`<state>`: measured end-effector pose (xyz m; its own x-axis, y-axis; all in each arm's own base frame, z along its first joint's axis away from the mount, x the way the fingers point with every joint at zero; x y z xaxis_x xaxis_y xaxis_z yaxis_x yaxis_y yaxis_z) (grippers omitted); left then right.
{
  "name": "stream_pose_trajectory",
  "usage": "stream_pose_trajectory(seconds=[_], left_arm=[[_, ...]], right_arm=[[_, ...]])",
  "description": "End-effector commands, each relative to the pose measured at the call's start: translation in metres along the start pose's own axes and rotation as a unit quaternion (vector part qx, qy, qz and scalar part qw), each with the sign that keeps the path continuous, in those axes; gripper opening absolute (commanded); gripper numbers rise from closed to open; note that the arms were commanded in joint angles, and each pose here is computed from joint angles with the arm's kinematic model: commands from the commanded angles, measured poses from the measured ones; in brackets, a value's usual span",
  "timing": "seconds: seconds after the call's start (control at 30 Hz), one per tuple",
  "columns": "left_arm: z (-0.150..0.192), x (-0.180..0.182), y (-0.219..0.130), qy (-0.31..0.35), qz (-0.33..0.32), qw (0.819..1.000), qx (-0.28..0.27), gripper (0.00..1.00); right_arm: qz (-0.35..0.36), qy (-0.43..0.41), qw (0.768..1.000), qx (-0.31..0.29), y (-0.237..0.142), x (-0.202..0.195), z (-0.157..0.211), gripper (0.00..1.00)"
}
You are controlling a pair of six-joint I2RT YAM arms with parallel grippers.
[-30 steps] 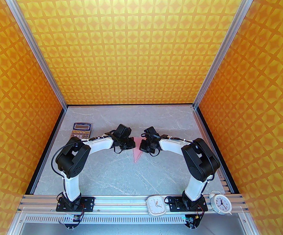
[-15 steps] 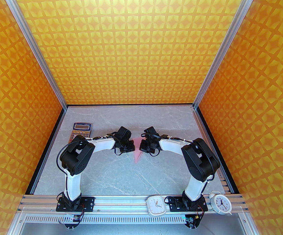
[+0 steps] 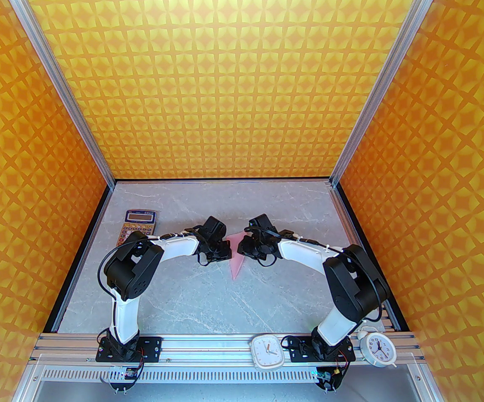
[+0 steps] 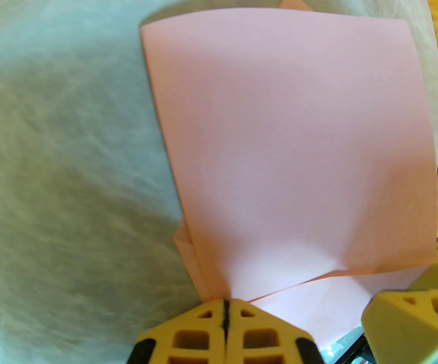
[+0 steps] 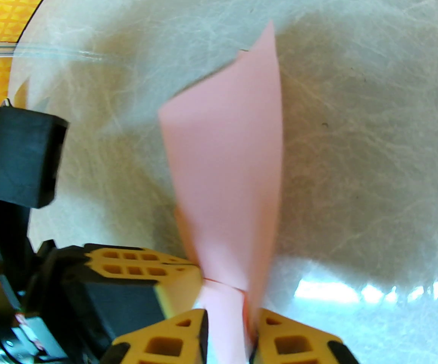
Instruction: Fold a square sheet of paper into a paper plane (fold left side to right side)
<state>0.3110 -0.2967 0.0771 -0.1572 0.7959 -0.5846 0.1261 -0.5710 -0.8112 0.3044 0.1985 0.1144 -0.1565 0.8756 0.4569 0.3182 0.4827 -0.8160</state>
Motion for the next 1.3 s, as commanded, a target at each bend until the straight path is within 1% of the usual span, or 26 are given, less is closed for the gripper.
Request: stream_pose_trajectory(seconds=[0.0,0.1,0.3,0.53,0.67,0.87,1.07,1.27], left_arm=[[0.006,0.011,0.010,-0.001,-0.034,0.999,0.013,0.00],[0.006,0.011,0.009,-0.001,-0.034,0.999,0.013,0.00],[0.007,0.011,0.009,0.000,-0.034,0.999,0.014,0.00],[0.007,0.007,0.004,0.002,-0.027,1.000,0.008,0.00],[0.006,0.005,0.000,0.004,-0.021,1.000,0.004,0.00],[0.006,0.009,0.005,-0.001,-0.028,1.000,0.008,0.00],[0.006,0.010,0.007,0.000,-0.031,0.999,0.011,0.00],[0.007,0.012,0.008,-0.002,-0.032,0.999,0.012,0.00]], right_arm=[[-0.044,0.014,0.999,-0.014,-0.003,0.010,-0.002,0.23],[-0.074,0.026,0.997,-0.024,0.002,0.014,-0.005,0.24],[-0.112,0.054,0.992,-0.025,0.017,0.016,-0.006,0.26],[-0.119,0.070,0.990,-0.027,0.026,0.010,-0.003,0.29],[-0.136,0.085,0.987,-0.035,0.028,0.007,-0.002,0.31],[-0.141,0.087,0.985,-0.053,0.017,0.006,-0.005,0.35],[-0.143,0.081,0.984,-0.067,0.002,0.009,-0.009,0.34],[-0.155,0.084,0.982,-0.075,-0.002,0.013,-0.012,0.29]])
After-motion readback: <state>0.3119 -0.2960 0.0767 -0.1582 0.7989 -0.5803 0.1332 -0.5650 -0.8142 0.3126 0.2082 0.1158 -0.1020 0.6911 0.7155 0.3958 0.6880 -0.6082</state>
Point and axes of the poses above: each hand's point on the last joint's axis, 136 mm out from that joint toward the fingers, its own y axis out along the fingers, its own x axis along the line the jaws close on, z = x × y, the point moved 7 cm from there along -y, back along the fingers, and after that the axes turned 14 degrees about -y, right-handed, at the moved point
